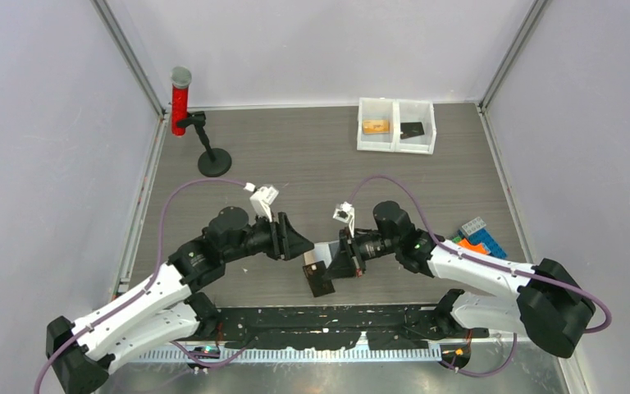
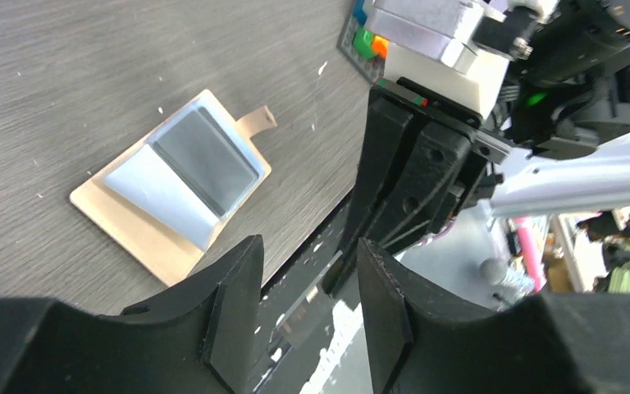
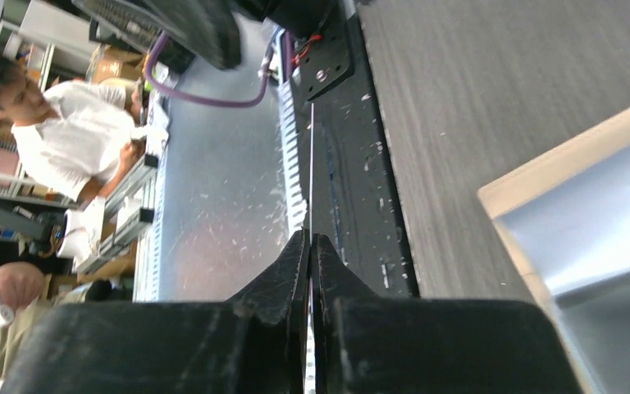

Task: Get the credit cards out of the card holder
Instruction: Remove the credit card from the card holder.

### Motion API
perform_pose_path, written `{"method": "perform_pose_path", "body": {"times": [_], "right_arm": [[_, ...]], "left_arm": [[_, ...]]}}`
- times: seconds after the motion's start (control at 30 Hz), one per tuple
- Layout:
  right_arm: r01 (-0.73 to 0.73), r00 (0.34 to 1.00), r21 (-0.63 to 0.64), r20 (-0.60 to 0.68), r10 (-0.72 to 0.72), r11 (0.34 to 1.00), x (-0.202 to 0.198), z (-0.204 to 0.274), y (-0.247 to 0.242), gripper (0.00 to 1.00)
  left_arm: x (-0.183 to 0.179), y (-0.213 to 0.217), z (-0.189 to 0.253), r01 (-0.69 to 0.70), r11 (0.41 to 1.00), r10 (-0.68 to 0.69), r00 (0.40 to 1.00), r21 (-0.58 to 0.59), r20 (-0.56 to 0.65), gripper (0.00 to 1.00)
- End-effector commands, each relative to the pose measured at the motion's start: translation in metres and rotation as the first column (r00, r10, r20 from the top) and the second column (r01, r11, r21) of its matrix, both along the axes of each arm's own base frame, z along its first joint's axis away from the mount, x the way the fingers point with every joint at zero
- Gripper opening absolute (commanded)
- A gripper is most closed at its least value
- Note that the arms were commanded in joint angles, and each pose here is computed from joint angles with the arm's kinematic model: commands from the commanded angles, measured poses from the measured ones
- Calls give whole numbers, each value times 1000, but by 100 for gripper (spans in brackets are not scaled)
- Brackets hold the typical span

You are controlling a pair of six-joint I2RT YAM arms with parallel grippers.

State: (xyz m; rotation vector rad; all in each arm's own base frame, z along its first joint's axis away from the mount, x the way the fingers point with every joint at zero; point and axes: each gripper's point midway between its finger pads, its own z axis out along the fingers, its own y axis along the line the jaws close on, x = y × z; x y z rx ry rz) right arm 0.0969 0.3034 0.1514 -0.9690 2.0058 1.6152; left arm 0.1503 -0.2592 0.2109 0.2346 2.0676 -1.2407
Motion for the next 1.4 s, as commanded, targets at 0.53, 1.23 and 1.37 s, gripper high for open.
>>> {"method": "perform_pose_path", "body": {"times": [0.53,1.23,1.37], "right_arm": [[-111,992,21,67,109,994,-17,26,20,5],[-131,987,51,97,126,990,-20,39,18,5],[-135,987,56,100,129,989,-21,41,18,5]], "left_arm": [[-46,-24,-20,399,912,-388,915,97,-113,21],[-58,-22,-8,455,889,-449,889,60,-95,44],[-58,-21,-11,464,882,-457,884,76,-93,38]]}}
